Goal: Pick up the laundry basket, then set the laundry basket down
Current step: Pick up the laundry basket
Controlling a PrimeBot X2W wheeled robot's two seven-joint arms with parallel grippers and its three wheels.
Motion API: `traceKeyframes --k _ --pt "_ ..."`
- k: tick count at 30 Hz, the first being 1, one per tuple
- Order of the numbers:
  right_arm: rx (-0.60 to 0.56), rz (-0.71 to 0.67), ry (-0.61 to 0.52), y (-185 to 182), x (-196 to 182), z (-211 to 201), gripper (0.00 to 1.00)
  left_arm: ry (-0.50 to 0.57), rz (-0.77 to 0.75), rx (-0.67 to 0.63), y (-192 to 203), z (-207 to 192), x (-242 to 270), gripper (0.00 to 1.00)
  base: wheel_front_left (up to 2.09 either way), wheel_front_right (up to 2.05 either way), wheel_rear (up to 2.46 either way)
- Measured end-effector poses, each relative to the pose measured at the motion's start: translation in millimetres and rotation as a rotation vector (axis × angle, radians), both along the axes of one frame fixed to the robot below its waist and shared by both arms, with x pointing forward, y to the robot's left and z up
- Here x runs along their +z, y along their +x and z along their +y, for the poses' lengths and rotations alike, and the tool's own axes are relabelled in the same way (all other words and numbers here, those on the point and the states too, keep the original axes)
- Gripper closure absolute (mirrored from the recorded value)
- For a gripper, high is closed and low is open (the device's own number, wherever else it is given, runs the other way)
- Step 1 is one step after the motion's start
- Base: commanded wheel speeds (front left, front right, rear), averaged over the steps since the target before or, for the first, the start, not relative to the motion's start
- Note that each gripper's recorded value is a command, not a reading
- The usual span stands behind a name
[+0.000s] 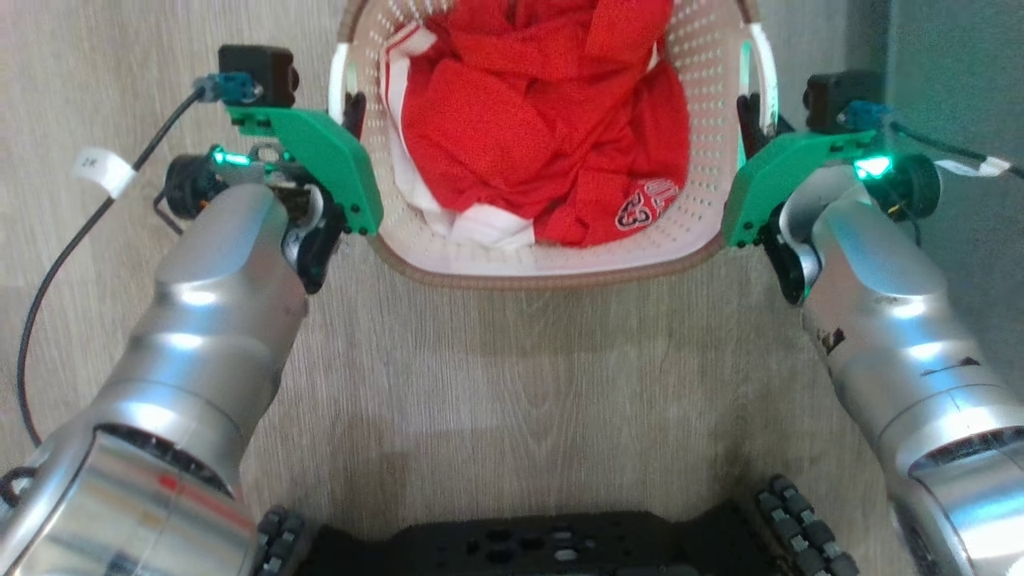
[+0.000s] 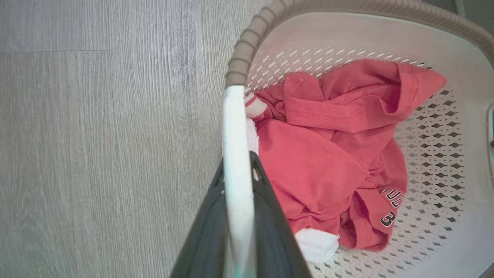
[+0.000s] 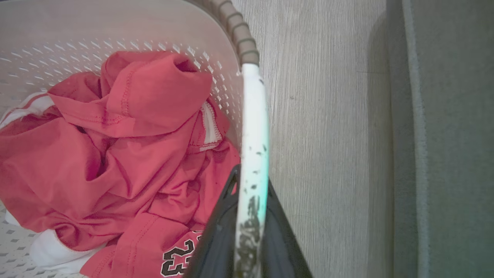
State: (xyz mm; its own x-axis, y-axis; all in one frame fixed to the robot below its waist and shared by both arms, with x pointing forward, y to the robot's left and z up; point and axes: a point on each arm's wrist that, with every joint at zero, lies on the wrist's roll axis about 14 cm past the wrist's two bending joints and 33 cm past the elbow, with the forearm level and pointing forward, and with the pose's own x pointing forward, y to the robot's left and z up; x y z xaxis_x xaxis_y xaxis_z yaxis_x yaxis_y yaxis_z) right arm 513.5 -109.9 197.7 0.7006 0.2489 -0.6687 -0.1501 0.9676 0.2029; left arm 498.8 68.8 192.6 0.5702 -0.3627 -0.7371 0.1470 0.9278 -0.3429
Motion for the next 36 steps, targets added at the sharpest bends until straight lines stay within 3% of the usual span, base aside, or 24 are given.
traceKeyframes --k 15,36 --pt "0.028 0.038 -0.028 -8.9 62.2 -3.4 1.00 0.002 0.054 -0.014 -23.2 -2.3 48.9 1.00 0.00 0.00 0.00" --pt "0.021 0.113 -0.041 -69.2 130.9 -13.5 1.00 0.004 0.053 -0.058 -66.4 -8.5 121.9 1.00 0.00 0.00 0.00"
